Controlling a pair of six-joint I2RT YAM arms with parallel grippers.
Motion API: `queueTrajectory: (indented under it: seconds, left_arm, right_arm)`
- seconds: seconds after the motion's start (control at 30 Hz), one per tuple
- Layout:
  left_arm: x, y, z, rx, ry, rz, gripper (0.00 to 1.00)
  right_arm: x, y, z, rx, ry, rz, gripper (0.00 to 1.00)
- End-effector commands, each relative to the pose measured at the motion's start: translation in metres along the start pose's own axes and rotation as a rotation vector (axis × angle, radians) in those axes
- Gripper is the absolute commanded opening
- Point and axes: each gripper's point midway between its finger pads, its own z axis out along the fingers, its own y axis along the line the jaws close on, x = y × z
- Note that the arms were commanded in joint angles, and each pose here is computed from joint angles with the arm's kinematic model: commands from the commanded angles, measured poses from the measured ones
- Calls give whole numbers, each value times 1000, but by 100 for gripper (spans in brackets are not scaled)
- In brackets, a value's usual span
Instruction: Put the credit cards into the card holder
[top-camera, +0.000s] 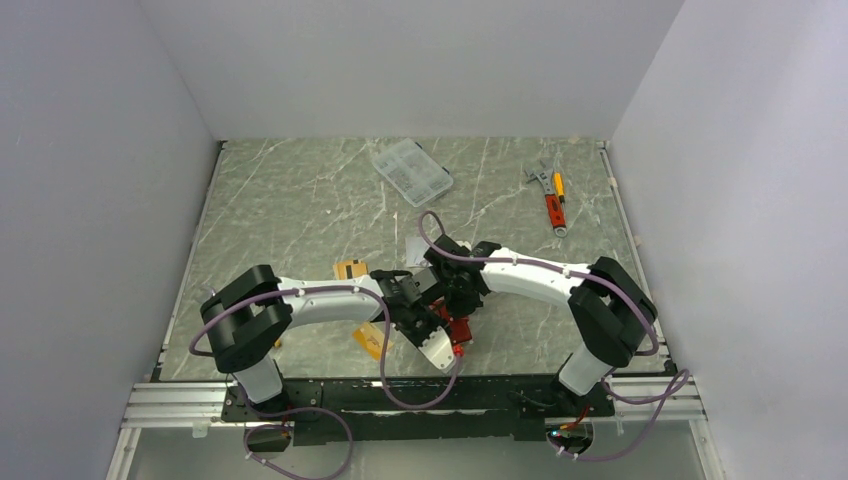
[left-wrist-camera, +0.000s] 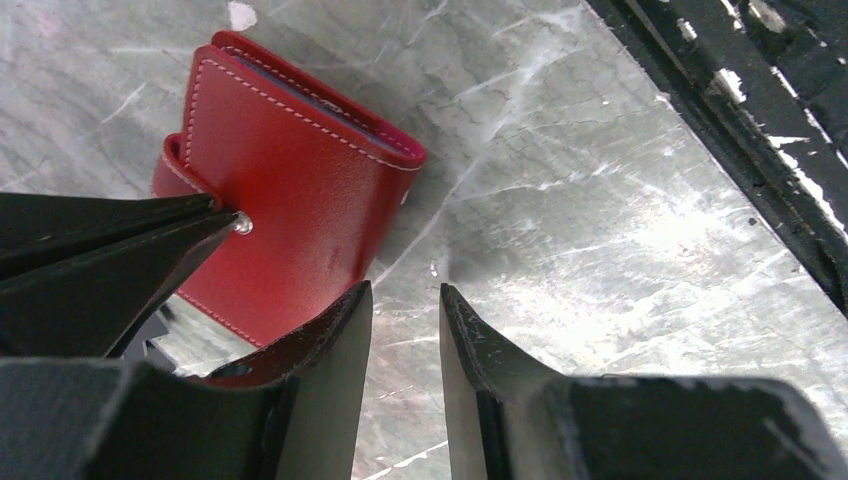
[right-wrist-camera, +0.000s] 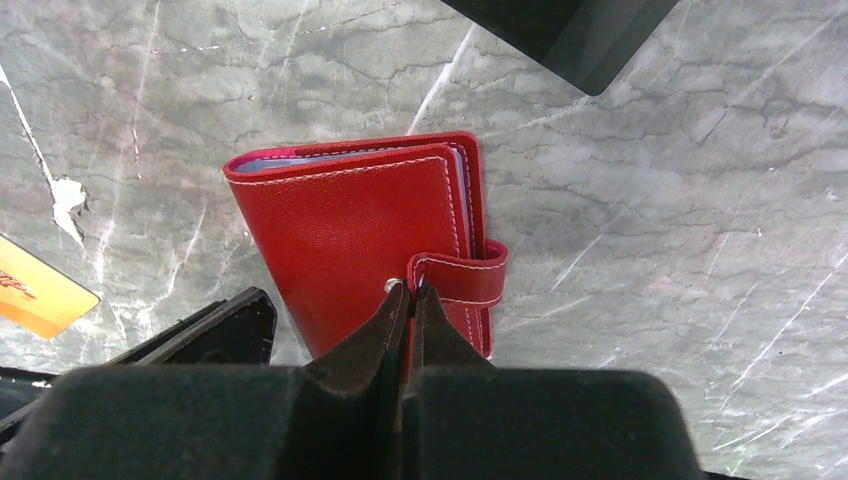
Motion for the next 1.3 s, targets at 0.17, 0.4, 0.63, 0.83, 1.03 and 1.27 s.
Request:
queueTrajectory:
  seconds: [0.17, 0.4, 0.63, 0.83, 1.03, 1.27]
  left_arm:
    - [-14, 55, -16, -170, -37, 72, 37]
    - [-4, 53, 2, -130, -7, 93, 38]
    - [3, 46, 9, -95, 14, 98, 37]
    - [3, 40, 11, -67, 10, 95, 35]
    - [4, 37, 12, -57, 11, 91, 35]
    - [4, 35, 11, -57, 8, 90, 35]
  right_arm:
    - [12, -5, 5, -22, 26, -10, 0]
    - [10, -6, -3, -57, 18, 8, 0]
    - [8, -1, -13, -97, 4, 5, 0]
    - [6, 9, -17, -140, 16, -11, 0]
    - [11, 7, -13, -134, 35, -15, 0]
    - [6, 18, -12, -176, 38, -22, 0]
